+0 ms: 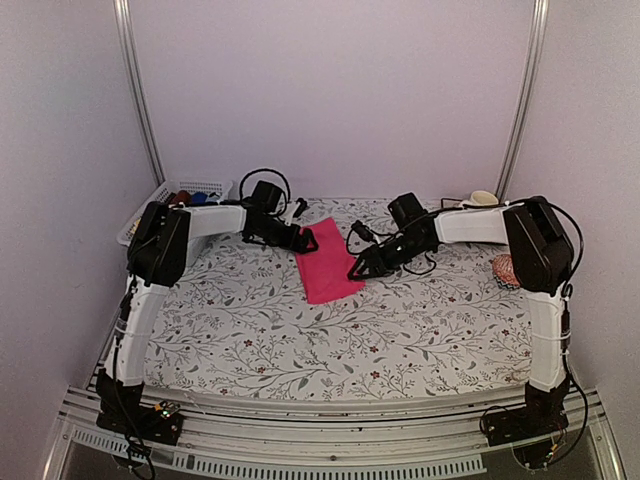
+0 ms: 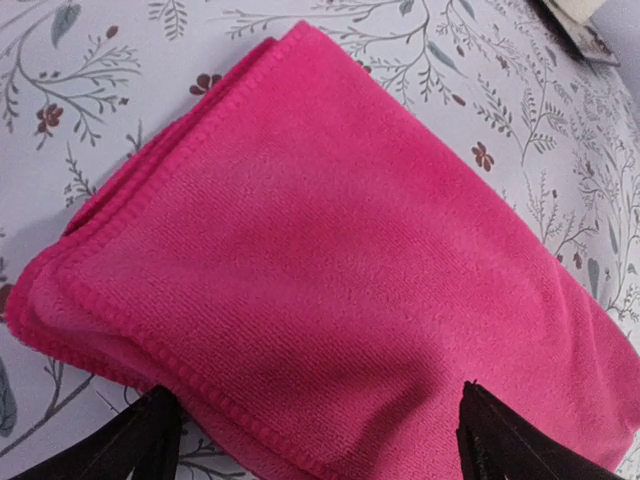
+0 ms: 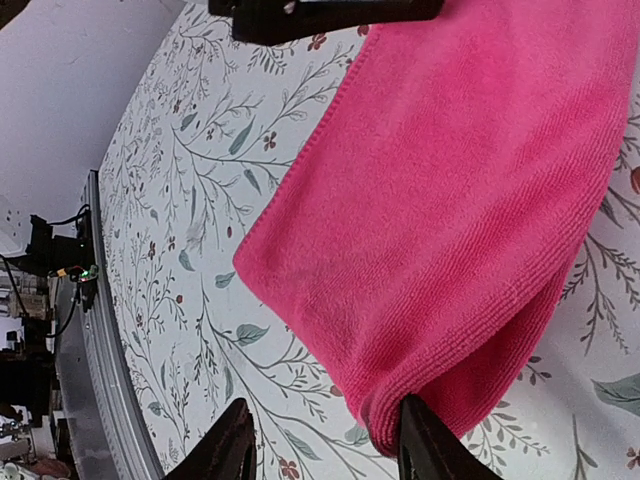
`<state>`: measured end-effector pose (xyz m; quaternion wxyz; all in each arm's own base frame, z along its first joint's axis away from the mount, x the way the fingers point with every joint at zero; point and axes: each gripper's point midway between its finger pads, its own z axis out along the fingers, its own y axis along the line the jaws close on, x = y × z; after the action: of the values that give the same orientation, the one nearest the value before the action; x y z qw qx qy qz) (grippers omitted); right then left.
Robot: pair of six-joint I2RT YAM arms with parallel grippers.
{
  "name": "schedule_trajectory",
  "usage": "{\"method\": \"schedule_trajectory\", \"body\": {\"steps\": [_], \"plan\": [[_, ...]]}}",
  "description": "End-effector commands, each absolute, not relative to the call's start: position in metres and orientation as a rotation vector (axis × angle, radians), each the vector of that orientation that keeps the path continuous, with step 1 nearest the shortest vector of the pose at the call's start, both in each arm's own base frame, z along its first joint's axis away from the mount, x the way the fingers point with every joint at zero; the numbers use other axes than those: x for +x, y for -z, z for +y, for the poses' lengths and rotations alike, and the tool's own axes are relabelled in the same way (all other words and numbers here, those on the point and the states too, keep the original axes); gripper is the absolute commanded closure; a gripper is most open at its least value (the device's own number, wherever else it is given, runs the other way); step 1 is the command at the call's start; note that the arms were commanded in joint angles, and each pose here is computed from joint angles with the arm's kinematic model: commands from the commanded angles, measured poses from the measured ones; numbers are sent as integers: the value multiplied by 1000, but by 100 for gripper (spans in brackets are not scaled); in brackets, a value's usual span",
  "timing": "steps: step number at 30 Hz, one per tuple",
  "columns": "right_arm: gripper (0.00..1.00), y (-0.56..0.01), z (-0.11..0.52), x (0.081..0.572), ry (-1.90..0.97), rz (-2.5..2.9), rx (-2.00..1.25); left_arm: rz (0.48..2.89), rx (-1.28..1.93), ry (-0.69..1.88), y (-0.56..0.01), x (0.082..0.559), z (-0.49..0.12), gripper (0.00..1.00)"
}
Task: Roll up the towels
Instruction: Rotate the towel at the center of the board.
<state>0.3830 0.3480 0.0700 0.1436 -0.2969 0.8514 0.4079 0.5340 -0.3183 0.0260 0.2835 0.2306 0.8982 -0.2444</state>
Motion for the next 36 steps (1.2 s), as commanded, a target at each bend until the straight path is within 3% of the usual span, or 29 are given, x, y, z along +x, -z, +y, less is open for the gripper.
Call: {"method": "schedule_trajectory", "body": {"steps": [1,9,21,22,23,24,30,32,33,36], "plan": [[51,-90,339,376,-1137,2410,-907,2438,726,708,5,523,-325,3],[50,-99,313,384,-883,2434,-887,2309,824,721,-16,524,-342,3],[49,-116,286,397,-733,2376,-834,2178,912,836,-28,526,-398,3],[46,-117,282,400,-693,2368,-825,2191,902,792,-30,528,-395,3],[19,-119,277,405,-636,2361,-813,2203,877,744,-34,533,-388,3],[1,-124,272,410,-588,2341,-802,2214,832,699,-41,540,-377,3],[1,-182,247,444,-270,2106,-761,2057,602,486,-146,565,-285,3],[1,-194,210,469,-25,2089,-564,1959,608,396,-180,558,-264,3],[1,-191,197,474,2,2109,-464,1911,618,353,-195,553,-257,3],[1,-180,214,469,-117,2106,-659,1757,616,287,-242,530,-237,3]]}}
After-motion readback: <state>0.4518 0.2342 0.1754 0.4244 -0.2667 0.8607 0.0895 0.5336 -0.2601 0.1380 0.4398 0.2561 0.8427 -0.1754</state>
